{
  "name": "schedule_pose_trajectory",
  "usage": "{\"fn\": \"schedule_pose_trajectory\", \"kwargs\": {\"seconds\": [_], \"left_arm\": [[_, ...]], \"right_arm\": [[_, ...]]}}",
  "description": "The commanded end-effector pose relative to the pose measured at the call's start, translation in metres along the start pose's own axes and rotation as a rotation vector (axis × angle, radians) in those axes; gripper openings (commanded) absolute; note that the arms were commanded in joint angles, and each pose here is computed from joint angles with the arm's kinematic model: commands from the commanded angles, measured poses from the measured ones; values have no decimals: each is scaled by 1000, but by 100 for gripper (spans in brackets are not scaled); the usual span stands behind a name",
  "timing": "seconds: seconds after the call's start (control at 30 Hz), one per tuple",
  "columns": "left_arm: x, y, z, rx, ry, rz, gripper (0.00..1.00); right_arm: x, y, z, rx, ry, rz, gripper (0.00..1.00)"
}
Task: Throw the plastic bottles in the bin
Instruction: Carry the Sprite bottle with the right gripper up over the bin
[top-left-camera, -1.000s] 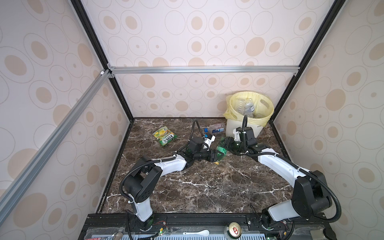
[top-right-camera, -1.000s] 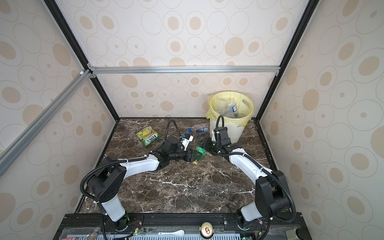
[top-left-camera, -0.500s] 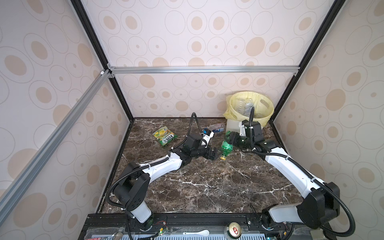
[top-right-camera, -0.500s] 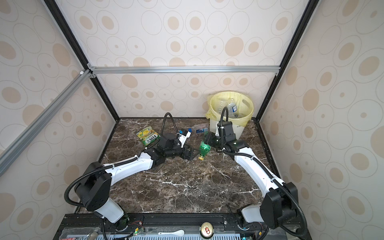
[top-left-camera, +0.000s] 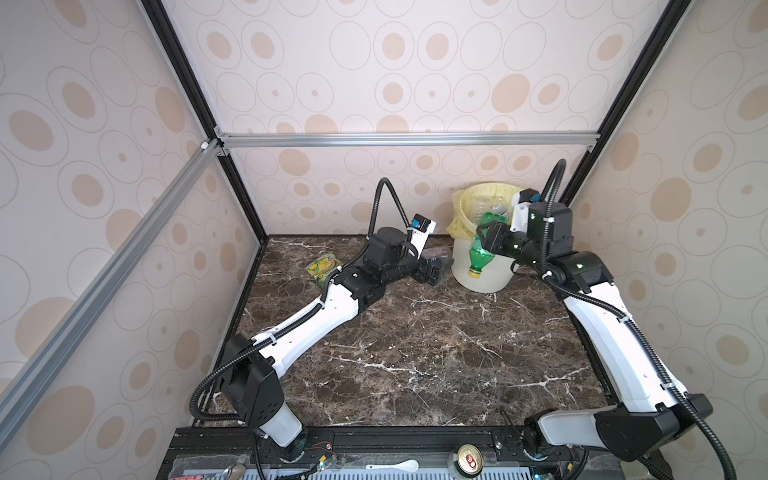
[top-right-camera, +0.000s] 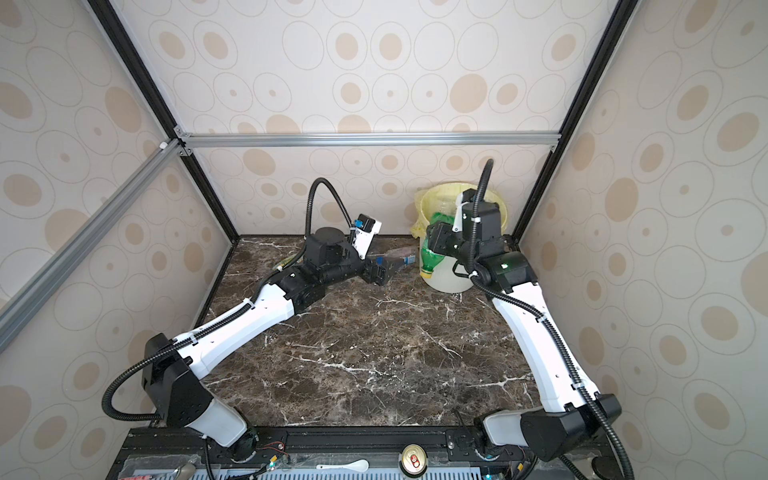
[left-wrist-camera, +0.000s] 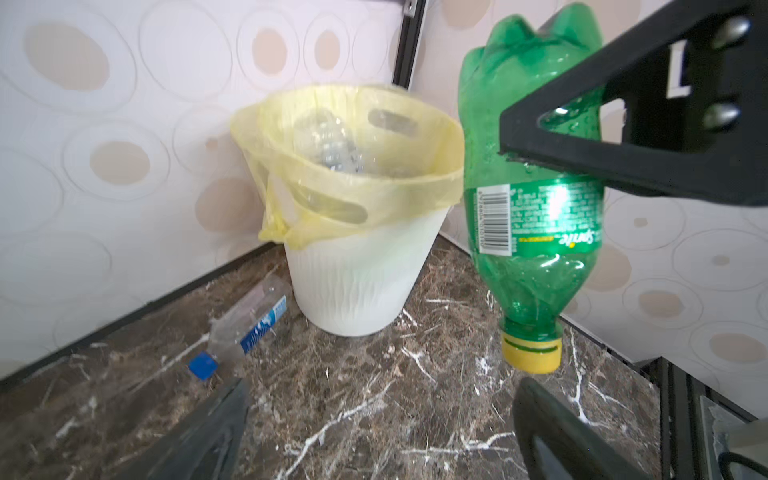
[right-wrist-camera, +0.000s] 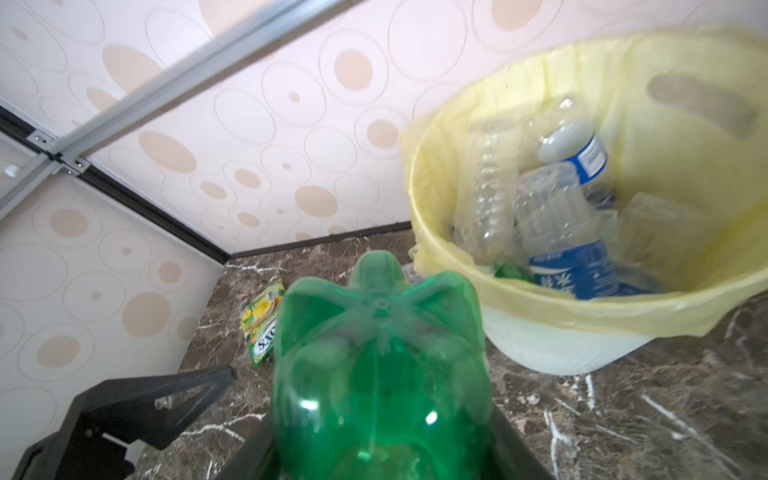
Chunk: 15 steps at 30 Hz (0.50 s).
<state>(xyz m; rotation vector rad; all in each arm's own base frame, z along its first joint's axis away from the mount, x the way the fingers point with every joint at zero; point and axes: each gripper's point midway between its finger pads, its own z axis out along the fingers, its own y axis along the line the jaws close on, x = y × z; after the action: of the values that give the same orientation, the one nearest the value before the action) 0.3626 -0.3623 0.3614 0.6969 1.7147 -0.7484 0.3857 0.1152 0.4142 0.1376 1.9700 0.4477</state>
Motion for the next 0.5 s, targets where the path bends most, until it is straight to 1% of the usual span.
{"fn": "schedule_pose_trajectory", "kwargs": {"seconds": [0.0, 0.2, 0.33, 0.43, 0.47], "left_arm": [[-35, -11, -1, 17, -77, 79, 99], [-68, -30, 8, 62, -135, 125, 99], [-76, -38, 10, 74, -153, 146, 99], [-73, -37, 11, 65, -148, 153, 99], [-69, -35, 12, 59, -140, 155, 99]], "right_arm": [[-33, -8, -19, 72, -85, -73, 49], [-95, 1, -57, 107, -262, -139, 49], [-123, 7, -75, 115, -351, -164, 49], [-132, 3, -59, 165, -365, -191, 49], [-137, -13, -46, 208, -357, -183, 49]]}}
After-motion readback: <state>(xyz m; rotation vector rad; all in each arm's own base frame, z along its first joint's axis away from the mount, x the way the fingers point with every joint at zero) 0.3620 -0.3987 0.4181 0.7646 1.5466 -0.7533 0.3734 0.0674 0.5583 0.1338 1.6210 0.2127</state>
